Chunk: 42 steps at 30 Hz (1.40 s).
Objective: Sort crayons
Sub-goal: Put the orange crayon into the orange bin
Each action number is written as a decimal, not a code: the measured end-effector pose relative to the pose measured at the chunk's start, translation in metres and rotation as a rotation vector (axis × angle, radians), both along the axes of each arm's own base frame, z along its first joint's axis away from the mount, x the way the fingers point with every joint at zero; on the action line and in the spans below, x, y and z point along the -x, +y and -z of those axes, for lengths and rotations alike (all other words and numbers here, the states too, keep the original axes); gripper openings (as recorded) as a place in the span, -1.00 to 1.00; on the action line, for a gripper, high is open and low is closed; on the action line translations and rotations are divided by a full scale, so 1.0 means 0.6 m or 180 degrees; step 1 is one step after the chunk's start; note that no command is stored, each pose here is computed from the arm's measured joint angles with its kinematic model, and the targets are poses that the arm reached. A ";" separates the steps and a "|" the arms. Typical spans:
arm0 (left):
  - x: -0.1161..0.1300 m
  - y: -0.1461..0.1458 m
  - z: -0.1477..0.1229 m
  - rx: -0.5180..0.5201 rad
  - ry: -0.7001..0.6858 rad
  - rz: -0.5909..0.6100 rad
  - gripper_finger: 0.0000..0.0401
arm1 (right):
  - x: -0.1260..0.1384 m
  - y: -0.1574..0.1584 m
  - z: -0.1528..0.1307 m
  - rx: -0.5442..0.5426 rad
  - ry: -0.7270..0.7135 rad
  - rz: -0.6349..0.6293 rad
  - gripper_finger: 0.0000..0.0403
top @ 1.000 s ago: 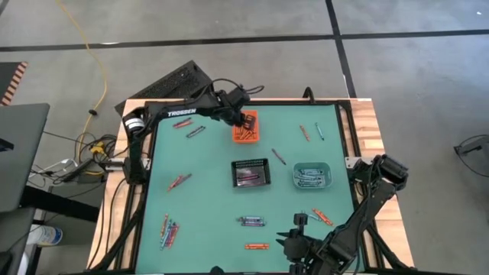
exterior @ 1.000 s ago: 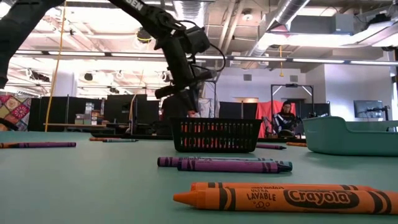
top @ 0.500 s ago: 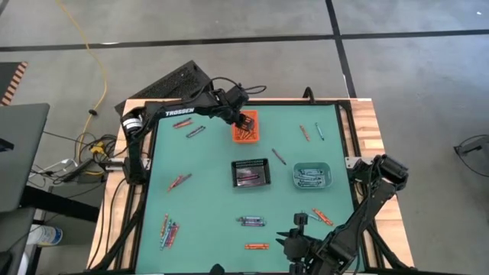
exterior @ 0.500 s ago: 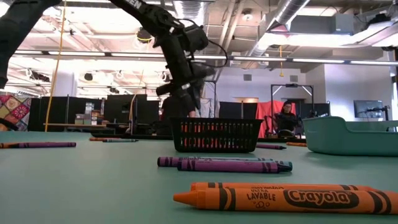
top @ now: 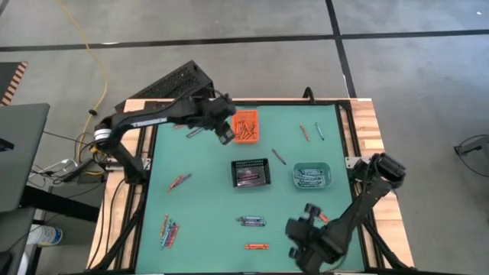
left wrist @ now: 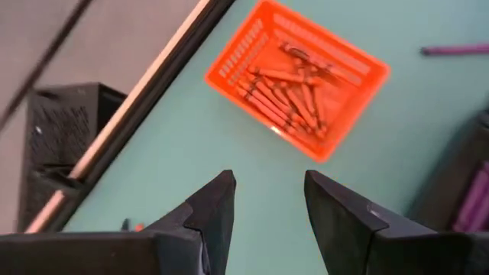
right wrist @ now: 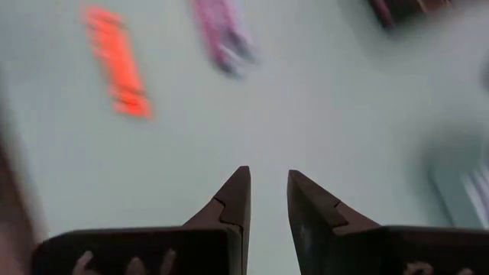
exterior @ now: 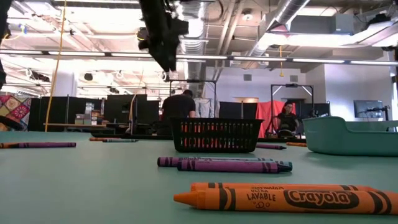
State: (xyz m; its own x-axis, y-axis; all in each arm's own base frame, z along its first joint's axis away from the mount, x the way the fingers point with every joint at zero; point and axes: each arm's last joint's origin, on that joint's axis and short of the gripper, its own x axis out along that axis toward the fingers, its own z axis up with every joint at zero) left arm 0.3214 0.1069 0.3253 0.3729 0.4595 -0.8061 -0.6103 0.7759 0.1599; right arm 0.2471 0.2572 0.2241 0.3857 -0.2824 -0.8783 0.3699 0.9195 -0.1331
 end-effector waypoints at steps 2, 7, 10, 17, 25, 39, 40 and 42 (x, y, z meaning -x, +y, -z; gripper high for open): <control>0.014 -0.031 -0.012 -0.0069 -0.0016 0.0121 -0.26 | 0.006 -0.017 0.001 -0.0018 0.0299 0.0335 -0.59; 0.078 -0.110 0.011 -0.0041 -0.0154 0.0438 -0.26 | 0.023 -0.038 -0.003 -0.0107 0.0954 0.0792 -0.59; 0.129 -0.157 0.041 0.0038 -0.0456 0.0587 -0.26 | 0.033 -0.035 -0.009 -0.0274 0.1158 0.0806 -0.59; 0.202 -0.253 0.100 0.0442 -0.1864 0.1446 -0.26 | 0.094 -0.053 -0.081 -0.0489 0.1141 0.1107 -0.59; 0.236 -0.318 0.149 0.0524 -0.2636 0.2260 -0.26 | 0.153 -0.096 -0.146 -0.0639 0.0417 0.1226 -0.59; 0.244 -0.330 0.159 0.0379 -0.2622 0.2098 -0.26 | 0.189 -0.128 -0.001 -0.1431 0.0575 0.1315 -0.59; 0.244 -0.330 0.159 0.0379 -0.2624 0.2091 -0.26 | 0.192 -0.128 0.011 -0.1538 0.0575 0.1327 -0.59; 0.244 -0.330 0.159 0.0384 -0.2622 0.2090 -0.26 | 0.198 -0.127 0.033 -0.1702 0.0571 0.1334 -0.59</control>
State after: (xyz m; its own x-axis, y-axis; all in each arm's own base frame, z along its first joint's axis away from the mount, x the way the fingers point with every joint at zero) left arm 0.1749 -0.0911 0.2298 0.9711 -0.0965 -0.2184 0.0493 0.9760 -0.2123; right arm 0.1284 0.1808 0.2043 0.1751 0.1127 -0.9781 0.7222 0.6605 0.2054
